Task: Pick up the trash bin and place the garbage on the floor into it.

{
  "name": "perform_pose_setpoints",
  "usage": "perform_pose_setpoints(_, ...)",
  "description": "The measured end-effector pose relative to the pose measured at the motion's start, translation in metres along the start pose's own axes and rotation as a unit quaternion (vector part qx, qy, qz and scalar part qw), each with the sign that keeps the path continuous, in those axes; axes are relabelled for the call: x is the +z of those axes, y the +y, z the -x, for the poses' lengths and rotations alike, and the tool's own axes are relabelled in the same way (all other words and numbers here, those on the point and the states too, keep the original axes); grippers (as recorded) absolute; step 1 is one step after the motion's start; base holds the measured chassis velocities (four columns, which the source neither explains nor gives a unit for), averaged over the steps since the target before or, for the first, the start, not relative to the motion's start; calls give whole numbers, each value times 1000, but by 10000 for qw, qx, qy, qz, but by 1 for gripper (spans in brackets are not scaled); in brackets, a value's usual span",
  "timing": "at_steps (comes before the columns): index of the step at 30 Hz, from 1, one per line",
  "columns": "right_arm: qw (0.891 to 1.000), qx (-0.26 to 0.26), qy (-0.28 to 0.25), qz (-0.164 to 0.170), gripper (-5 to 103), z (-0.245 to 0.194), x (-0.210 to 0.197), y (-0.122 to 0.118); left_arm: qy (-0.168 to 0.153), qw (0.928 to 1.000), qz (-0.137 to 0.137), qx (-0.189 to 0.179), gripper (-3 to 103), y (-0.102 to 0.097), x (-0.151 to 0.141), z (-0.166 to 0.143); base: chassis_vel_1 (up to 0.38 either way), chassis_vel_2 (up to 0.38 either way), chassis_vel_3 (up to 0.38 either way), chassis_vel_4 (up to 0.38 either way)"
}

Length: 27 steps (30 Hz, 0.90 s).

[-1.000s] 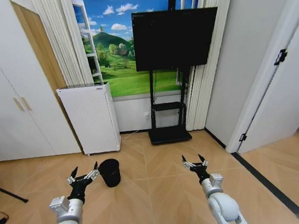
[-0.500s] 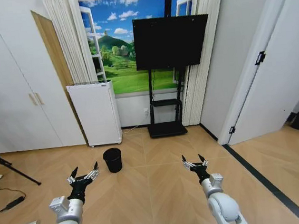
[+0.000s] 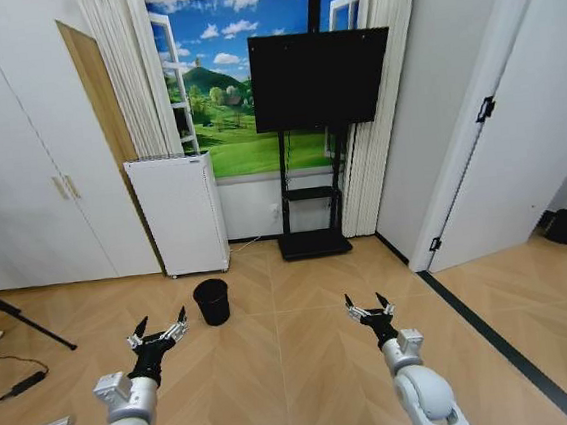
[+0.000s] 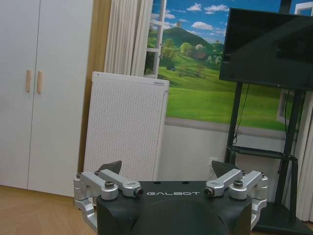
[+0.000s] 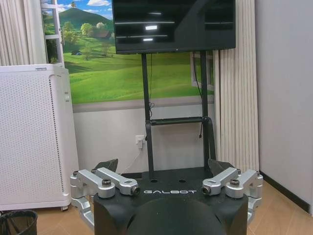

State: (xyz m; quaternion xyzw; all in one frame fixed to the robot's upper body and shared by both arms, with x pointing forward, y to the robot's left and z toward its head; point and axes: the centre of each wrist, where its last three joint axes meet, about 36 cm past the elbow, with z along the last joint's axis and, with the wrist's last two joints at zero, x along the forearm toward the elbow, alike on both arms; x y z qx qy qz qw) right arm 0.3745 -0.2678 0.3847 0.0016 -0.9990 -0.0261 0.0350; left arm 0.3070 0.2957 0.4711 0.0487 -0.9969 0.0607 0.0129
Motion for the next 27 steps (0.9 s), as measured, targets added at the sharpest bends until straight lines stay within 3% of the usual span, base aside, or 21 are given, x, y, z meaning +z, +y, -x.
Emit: perform_pose_setpoints(27, 10000, 0, 0, 0, 100, 0, 0, 0, 1, 10000, 0, 0, 100, 0, 0, 0, 0, 0, 0, 0)
